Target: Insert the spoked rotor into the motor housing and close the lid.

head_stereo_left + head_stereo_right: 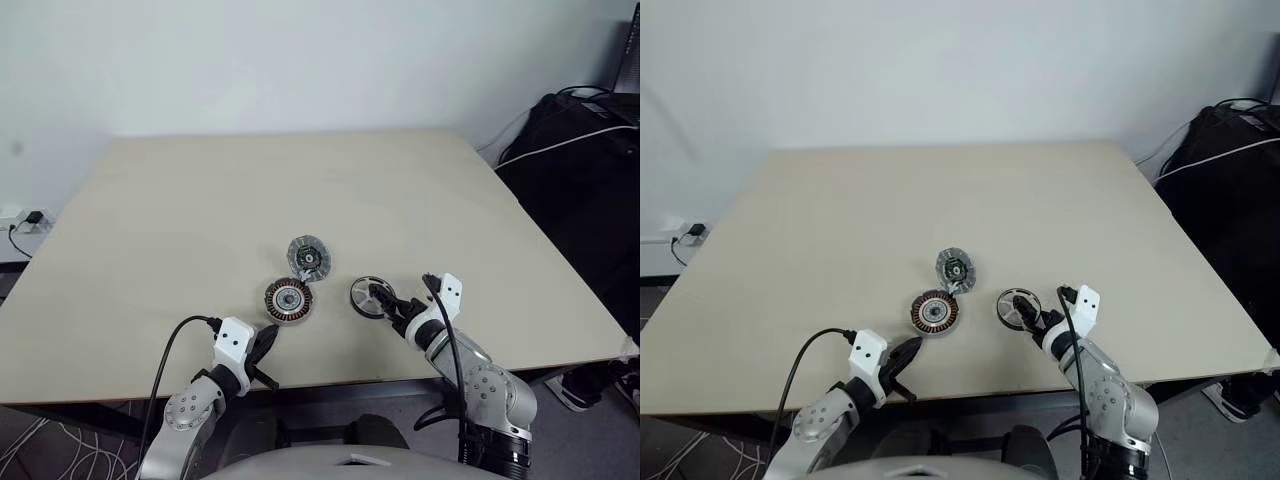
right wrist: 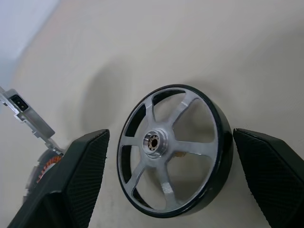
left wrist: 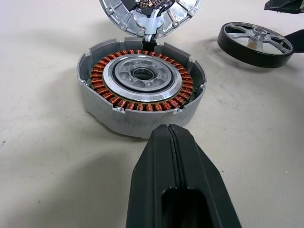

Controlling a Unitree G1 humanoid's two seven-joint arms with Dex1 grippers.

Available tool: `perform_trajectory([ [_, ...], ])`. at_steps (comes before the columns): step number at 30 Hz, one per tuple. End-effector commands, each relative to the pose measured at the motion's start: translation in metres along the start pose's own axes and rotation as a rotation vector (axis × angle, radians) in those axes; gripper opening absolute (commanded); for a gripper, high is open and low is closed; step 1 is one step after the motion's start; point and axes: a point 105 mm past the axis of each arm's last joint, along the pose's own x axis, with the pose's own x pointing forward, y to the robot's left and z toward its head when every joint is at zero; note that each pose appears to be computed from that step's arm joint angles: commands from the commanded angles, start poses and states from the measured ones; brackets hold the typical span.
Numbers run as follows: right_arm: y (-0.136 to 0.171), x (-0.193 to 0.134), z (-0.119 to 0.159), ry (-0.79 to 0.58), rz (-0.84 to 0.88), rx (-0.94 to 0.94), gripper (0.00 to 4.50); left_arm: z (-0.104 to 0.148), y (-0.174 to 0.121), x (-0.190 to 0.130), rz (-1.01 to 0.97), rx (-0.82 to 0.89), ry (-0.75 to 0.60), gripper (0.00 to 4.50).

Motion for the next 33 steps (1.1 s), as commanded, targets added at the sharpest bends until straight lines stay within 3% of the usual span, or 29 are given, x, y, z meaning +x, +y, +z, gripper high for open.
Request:
perform_trajectory([
  [1,0.010,0.000,0.007,-0.012,0.052,0.035,4.46,0.018,-0.001,0.000,-0.005,0.030,-0.064,0.00],
  [7,0.005,0.000,0.004,-0.001,0.051,0.119,4.46,0.018,0.000,0.001,-0.001,0.030,-0.060,0.00],
  [10,0.002,0.000,0.005,-0.012,0.046,0.162,3.91,0.016,0.000,0.001,0.003,0.031,-0.054,0.00],
  [18,0.002,-0.003,0.006,-0.021,0.070,0.212,1.27,0.016,0.000,0.002,0.008,0.030,-0.050,0.00],
  [21,0.004,-0.007,0.006,-0.019,0.085,0.224,0.46,0.014,-0.001,0.003,0.009,0.025,-0.046,0.00],
  [25,0.004,-0.013,0.006,-0.020,0.105,0.262,0.44,0.013,-0.003,0.003,0.010,0.020,-0.042,0.00],
  [33,0.031,-0.046,0.009,0.006,0.323,0.304,0.44,0.010,-0.003,0.002,0.013,0.011,-0.034,0.00],
])
